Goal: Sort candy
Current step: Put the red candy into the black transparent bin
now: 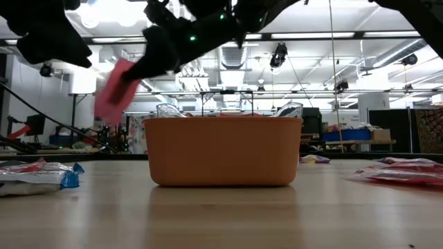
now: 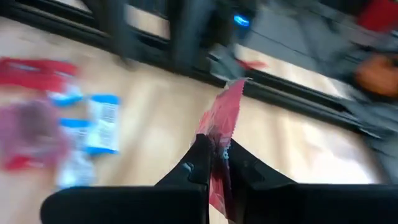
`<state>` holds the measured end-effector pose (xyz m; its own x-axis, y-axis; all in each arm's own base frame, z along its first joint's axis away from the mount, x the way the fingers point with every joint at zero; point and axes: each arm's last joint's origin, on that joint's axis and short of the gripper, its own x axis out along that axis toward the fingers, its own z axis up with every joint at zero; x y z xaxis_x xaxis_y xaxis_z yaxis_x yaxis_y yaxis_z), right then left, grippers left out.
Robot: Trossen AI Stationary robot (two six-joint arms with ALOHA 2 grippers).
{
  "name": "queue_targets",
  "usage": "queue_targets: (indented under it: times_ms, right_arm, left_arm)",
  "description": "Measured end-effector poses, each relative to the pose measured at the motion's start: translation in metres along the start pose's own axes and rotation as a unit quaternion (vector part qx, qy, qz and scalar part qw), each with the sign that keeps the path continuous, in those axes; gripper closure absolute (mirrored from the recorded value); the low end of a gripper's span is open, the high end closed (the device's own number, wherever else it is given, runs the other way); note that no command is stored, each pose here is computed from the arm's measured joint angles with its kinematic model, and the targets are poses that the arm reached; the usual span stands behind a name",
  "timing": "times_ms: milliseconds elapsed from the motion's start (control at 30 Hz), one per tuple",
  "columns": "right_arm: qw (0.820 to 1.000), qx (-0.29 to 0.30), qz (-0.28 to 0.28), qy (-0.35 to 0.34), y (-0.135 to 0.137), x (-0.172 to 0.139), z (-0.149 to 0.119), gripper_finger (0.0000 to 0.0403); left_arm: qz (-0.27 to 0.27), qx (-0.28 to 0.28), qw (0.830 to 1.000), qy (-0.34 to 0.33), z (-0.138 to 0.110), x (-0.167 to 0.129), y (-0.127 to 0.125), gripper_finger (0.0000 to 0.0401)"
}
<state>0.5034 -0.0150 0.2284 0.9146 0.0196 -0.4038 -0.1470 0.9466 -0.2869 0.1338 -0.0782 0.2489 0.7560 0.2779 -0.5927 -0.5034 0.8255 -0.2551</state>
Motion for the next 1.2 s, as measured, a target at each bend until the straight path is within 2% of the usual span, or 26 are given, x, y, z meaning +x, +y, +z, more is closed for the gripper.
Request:
queue_targets:
  times_ms: [133,233,333,467,567,667,733,767,833,1033,1200]
  right_arm:
    - [0.994,-0.021,-0.090,0.060,-0.023,-0.023,0.005,0.0392]
    - [0.981,-0.015,-0.153,0.118,-0.047,-0.045,0.002,0.0391]
    - [0.966,0.019,-0.195,0.170,-0.070,-0.066,-0.008,0.0391]
    - [0.945,0.107,-0.230,0.205,-0.101,-0.093,-0.027,0.0391]
    - [0.916,0.189,-0.263,0.237,-0.125,-0.108,-0.051,0.0391]
    - [0.873,0.270,-0.294,0.278,-0.144,-0.116,-0.080,0.0390]
    - [0.853,0.298,-0.303,0.302,-0.151,-0.117,-0.096,0.0390]
    - [0.849,0.302,-0.304,0.309,-0.152,-0.115,-0.101,0.0390]
    - [0.847,0.301,-0.299,0.320,-0.152,-0.110,-0.108,0.0390]
    - [0.857,0.282,-0.287,0.322,-0.147,-0.099,-0.112,0.0387]
    - [0.858,0.293,-0.283,0.314,-0.141,-0.096,-0.108,0.0341]
  left_arm:
    - [-0.008,-0.007,1.000,-0.004,0.004,-0.008,0.008,0.0260]
    - [-0.010,-0.011,1.000,-0.005,0.005,-0.012,0.013,0.0258]
    - [-0.008,-0.010,1.000,-0.005,0.006,-0.014,0.016,0.0259]
    - [0.001,-0.004,1.000,-0.014,0.006,-0.014,0.017,0.0263]
    - [0.015,0.004,1.000,-0.024,0.005,-0.012,0.017,0.0266]
    - [0.025,0.010,0.999,-0.030,0.005,-0.011,0.017,0.0267]
    - [0.028,0.012,0.999,-0.030,0.004,-0.010,0.016,0.0267]
    - [0.029,0.013,0.999,-0.030,0.004,-0.009,0.016,0.0267]
    - [0.032,0.016,0.999,-0.029,0.003,-0.008,0.015,0.0267]
    - [0.041,0.018,0.998,-0.034,0.003,-0.006,0.013,0.0267]
    - [0.045,0.019,0.998,-0.036,0.002,-0.005,0.013,0.0267]
